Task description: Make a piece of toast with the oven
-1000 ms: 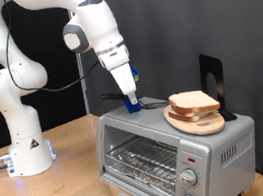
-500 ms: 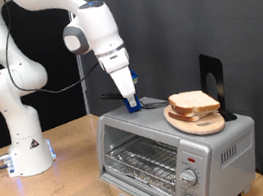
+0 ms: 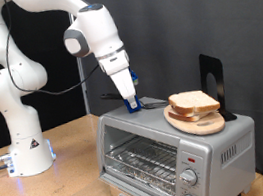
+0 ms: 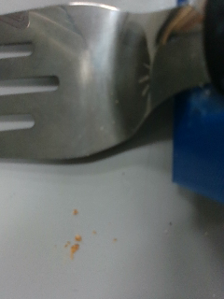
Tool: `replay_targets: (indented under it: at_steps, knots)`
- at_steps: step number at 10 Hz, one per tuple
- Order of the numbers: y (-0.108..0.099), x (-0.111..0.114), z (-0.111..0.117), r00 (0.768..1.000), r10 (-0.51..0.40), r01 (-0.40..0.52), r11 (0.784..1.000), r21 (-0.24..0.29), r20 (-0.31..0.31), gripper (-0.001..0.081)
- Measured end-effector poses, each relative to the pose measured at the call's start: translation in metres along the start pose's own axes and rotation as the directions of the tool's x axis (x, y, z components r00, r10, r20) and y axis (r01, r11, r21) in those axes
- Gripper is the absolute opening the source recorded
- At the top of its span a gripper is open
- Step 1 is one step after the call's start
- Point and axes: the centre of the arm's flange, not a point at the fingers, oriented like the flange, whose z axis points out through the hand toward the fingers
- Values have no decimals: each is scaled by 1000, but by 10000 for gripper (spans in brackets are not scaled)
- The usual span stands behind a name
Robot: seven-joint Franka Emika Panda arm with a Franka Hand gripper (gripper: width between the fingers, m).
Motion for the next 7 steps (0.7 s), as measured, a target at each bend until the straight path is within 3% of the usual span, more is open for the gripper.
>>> replay_targets:
  at_steps: [7]
  knots:
    - [-4,-5,6,1000,-11,11,1000,-6,5,800]
